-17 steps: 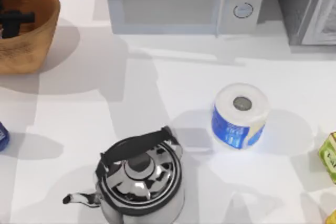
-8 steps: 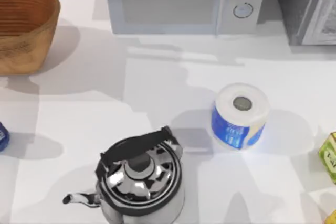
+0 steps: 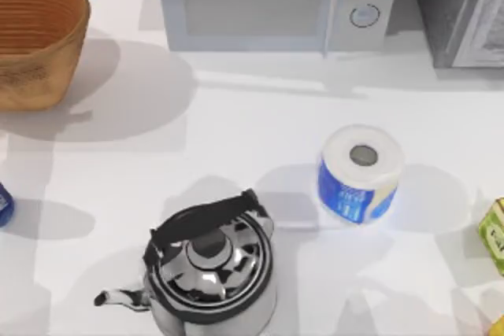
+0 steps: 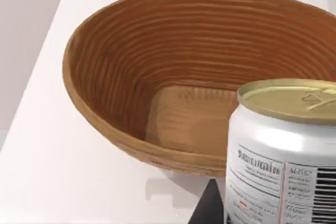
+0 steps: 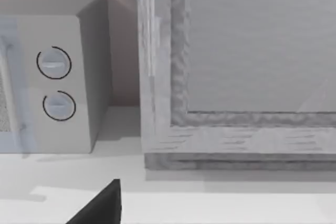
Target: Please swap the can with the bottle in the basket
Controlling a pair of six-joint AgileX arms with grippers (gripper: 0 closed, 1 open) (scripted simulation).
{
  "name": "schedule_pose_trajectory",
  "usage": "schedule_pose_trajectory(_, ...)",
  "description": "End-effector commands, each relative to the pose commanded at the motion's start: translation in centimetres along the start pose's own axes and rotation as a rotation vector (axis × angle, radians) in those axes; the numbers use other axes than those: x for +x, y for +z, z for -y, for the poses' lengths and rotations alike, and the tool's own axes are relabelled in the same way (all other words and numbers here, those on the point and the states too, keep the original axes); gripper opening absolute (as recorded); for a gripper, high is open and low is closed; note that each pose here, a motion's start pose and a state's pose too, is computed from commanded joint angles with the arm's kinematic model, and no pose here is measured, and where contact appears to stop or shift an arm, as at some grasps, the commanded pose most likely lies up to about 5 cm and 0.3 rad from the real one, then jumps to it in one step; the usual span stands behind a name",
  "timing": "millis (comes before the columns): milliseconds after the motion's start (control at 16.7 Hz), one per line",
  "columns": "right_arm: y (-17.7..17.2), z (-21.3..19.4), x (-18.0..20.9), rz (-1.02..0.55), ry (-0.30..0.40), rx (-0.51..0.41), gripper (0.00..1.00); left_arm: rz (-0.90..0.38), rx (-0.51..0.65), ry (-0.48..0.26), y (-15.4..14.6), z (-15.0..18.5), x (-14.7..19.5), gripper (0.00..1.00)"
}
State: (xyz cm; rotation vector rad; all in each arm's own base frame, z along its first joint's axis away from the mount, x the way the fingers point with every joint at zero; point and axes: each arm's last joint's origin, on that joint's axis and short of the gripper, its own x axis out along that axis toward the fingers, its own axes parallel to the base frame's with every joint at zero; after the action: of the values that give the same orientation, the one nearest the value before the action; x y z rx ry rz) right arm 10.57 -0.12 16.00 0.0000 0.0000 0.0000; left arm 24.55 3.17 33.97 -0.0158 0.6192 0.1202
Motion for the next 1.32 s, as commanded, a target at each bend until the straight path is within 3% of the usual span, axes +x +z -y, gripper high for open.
schedule_pose_trajectory(240,0.0,0.0,0.0,0.0,0.0,0.0,1.0,0.234,0.0,-0.023,-9.4,0.8,-4.4,0.0)
schedule_pose_trajectory(420,0.0,0.0,0.0,0.0,0.0,0.0,1.0,0.382,0.003,-0.053,-15.9,1.3,-4.1,0.0)
schedule_pose_trajectory(600,0.0,0.0,0.0,0.0,0.0,0.0,1.0,0.508,0.009,-0.086,-20.2,1.6,-2.7,0.0)
schedule_pose_trajectory(840,0.0,0.0,0.0,0.0,0.0,0.0,1.0,0.611,0.015,-0.117,-22.7,2.0,-1.3,0.0)
schedule_pose_trajectory(1320,0.0,0.0,0.0,0.0,0.0,0.0,1.0,0.613,0.017,-0.118,-22.8,2.0,-1.2,0.0)
